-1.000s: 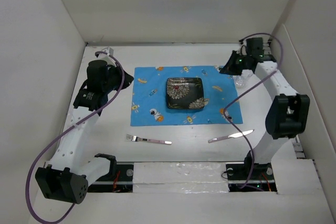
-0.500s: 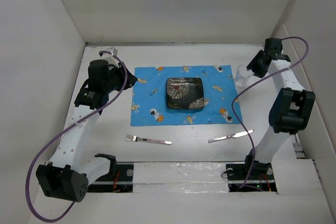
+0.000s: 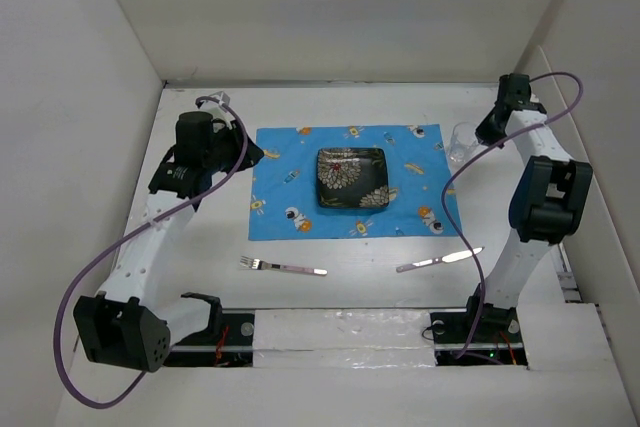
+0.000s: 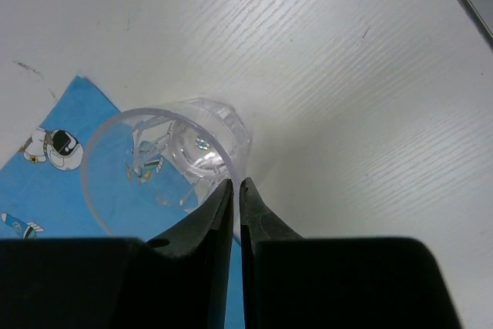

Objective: Set the dinner table for one person

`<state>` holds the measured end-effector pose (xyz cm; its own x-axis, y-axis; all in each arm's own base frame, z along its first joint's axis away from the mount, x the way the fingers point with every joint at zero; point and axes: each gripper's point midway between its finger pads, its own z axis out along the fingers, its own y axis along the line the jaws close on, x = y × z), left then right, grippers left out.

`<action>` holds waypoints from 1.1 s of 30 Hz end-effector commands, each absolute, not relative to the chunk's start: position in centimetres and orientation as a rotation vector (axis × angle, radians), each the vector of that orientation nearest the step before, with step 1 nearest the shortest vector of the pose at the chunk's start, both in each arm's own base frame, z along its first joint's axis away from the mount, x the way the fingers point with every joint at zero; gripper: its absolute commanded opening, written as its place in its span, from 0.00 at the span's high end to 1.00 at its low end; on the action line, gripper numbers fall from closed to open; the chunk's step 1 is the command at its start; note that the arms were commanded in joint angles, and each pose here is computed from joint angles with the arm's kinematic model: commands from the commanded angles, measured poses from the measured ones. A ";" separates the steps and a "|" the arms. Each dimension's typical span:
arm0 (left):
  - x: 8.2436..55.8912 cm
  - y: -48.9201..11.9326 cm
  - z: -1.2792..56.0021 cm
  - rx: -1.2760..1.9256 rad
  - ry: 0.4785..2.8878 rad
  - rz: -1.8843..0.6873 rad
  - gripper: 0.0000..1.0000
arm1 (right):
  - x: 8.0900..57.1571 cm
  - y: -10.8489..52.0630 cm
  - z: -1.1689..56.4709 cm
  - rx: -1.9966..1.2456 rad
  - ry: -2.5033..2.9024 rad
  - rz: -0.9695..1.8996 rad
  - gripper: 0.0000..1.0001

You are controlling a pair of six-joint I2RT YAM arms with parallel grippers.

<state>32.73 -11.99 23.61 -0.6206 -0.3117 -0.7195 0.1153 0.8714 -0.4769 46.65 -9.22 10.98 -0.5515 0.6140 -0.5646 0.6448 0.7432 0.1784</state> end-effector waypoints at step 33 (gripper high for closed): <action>33.3 -11.8 23.9 -0.135 2.136 -0.588 0.73 | 52.8 -0.6 13.0 0.722 2.345 0.080 0.81</action>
